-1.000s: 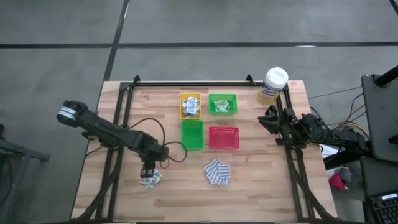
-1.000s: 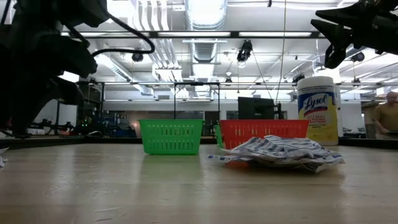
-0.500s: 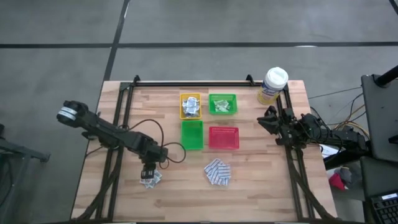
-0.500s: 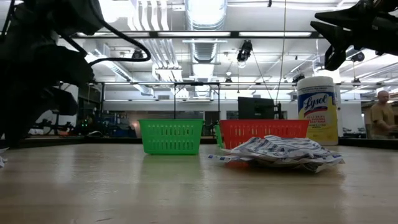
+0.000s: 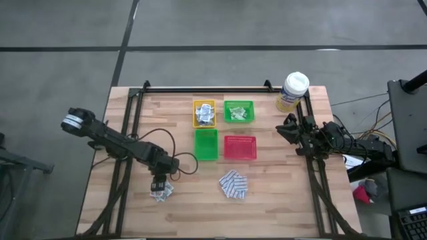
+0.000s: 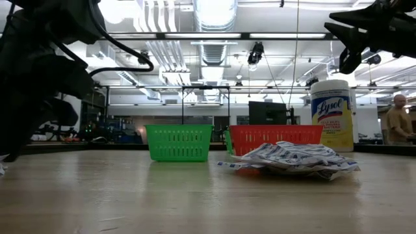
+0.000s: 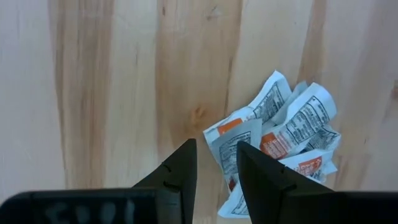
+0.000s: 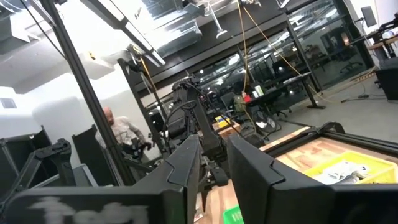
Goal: Pick & Place First Aid Supplies
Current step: Put the orange ointment pack into the bottom green bin
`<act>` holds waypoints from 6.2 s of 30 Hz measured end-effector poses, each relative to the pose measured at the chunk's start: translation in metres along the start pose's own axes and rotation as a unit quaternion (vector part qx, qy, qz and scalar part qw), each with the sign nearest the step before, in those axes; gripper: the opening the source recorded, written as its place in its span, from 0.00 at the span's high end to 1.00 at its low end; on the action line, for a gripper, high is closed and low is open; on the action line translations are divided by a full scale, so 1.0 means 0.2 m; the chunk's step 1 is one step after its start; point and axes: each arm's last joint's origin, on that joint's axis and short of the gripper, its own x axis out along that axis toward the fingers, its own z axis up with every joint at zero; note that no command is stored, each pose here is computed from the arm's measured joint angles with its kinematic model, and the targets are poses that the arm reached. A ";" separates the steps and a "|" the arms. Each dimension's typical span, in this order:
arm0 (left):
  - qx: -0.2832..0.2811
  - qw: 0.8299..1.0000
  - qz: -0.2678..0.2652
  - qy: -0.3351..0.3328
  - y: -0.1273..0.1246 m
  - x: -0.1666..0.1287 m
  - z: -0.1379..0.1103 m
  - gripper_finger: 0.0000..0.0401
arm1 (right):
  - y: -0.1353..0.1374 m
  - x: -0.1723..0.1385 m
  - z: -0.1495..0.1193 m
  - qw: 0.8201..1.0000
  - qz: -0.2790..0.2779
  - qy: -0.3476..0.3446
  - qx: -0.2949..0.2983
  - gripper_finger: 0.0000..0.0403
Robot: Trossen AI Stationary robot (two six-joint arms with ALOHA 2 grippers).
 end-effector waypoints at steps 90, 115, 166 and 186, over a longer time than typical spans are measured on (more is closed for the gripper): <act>-0.359 0.823 0.099 -0.428 0.28 -0.43 0.52 1.00 | 0.00 0.00 0.00 1.000 0.001 -0.001 0.002 0.80; -0.382 0.841 0.146 -0.355 0.33 -0.24 0.73 1.00 | 0.00 0.00 0.00 1.000 0.001 -0.001 0.000 0.82; -0.391 0.913 -0.080 -0.080 0.00 -0.59 0.23 0.80 | 0.00 0.00 0.00 1.000 0.000 -0.001 -0.006 0.82; -0.444 0.892 0.021 0.076 -0.07 -0.31 -0.03 0.80 | 0.00 0.00 0.00 1.000 -0.002 -0.002 -0.006 0.80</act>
